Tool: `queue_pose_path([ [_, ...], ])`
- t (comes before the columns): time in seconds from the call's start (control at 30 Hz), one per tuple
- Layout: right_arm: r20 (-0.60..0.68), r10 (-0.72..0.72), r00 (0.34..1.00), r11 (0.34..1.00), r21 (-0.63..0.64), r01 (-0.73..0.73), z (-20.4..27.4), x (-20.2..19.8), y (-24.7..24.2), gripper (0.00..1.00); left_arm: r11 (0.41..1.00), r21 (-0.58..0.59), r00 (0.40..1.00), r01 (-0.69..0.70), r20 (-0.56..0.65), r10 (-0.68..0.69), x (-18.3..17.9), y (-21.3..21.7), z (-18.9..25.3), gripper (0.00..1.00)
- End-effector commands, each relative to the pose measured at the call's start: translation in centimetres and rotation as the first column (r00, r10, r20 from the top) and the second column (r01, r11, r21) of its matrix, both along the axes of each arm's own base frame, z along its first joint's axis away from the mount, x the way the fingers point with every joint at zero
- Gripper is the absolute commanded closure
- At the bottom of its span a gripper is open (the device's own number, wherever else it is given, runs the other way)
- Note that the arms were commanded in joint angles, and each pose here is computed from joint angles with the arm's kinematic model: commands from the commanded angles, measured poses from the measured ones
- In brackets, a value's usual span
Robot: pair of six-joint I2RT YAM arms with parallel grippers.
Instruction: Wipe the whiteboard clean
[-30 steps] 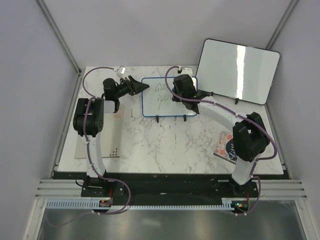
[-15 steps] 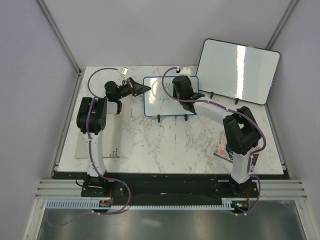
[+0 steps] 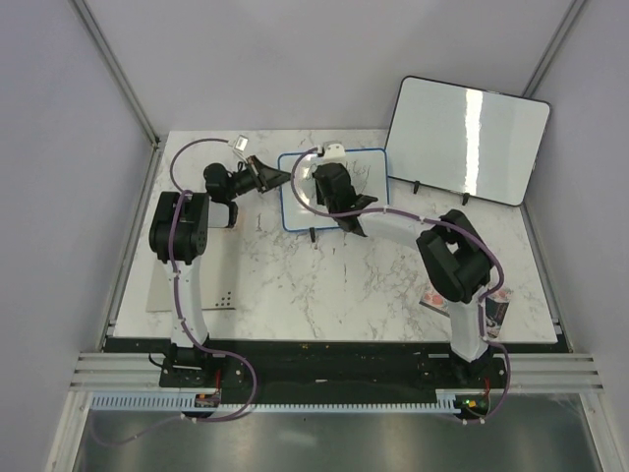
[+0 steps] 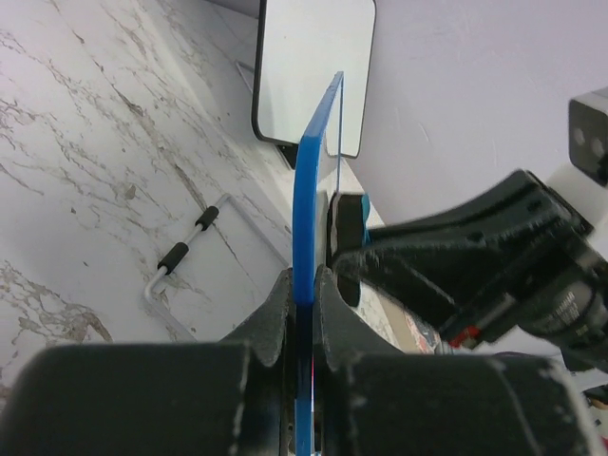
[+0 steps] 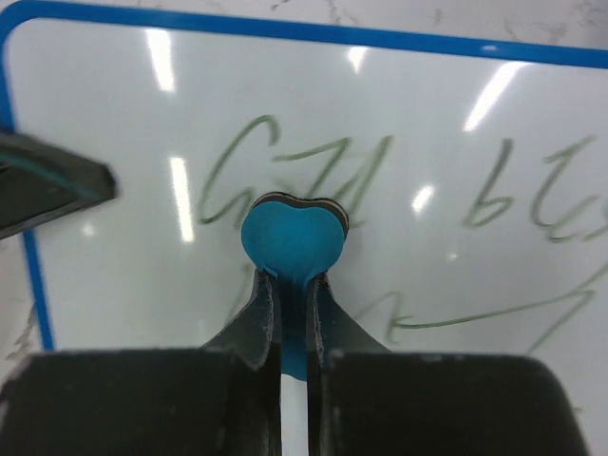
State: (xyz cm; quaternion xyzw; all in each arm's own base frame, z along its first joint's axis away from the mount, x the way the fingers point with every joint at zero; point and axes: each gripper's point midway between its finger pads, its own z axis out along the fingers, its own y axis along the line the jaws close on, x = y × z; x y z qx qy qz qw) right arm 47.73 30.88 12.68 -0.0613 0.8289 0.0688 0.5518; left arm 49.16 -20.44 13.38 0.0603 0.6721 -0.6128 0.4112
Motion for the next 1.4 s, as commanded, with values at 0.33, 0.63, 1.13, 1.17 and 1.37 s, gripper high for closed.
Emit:
queue_pose_path([
  [0.33, -0.128, -0.265, 0.956, 0.964, -0.037, 0.263, -5.3, -4.2, -5.8, 1.0, 0.997, 0.05, 0.998, 0.055, 0.01, -0.055, -2.1, -0.5, -0.3, 0.98],
  [0.63, -0.03, -0.322, 0.946, 0.947, 0.003, 0.322, -2.4, -1.0, -12.2, 1.0, 0.996, 0.05, 0.998, 0.067, 0.007, -0.068, -2.6, -0.5, -0.4, 0.98],
  [1.13, -0.106, 0.188, 0.976, 0.98, 0.092, -0.179, -6.0, -6.3, 7.4, 1.0, 0.993, 0.055, 0.995, 0.104, -0.001, -0.104, -3.5, -0.9, -0.7, 0.98],
  [1.17, -0.107, 0.178, 0.978, 0.982, 0.084, -0.17, -6.1, -6.2, 7.6, 1.0, 0.993, 0.054, 0.995, 0.103, -0.004, -0.103, -3.5, -0.9, -0.7, 0.98],
  [1.37, -0.095, -0.012, 0.995, 0.998, -0.065, 0.005, -6.4, -3.4, 3.2, 1.0, 0.993, 0.052, 0.994, 0.107, 0.0, -0.107, -3.5, -0.9, -0.4, 0.98],
])
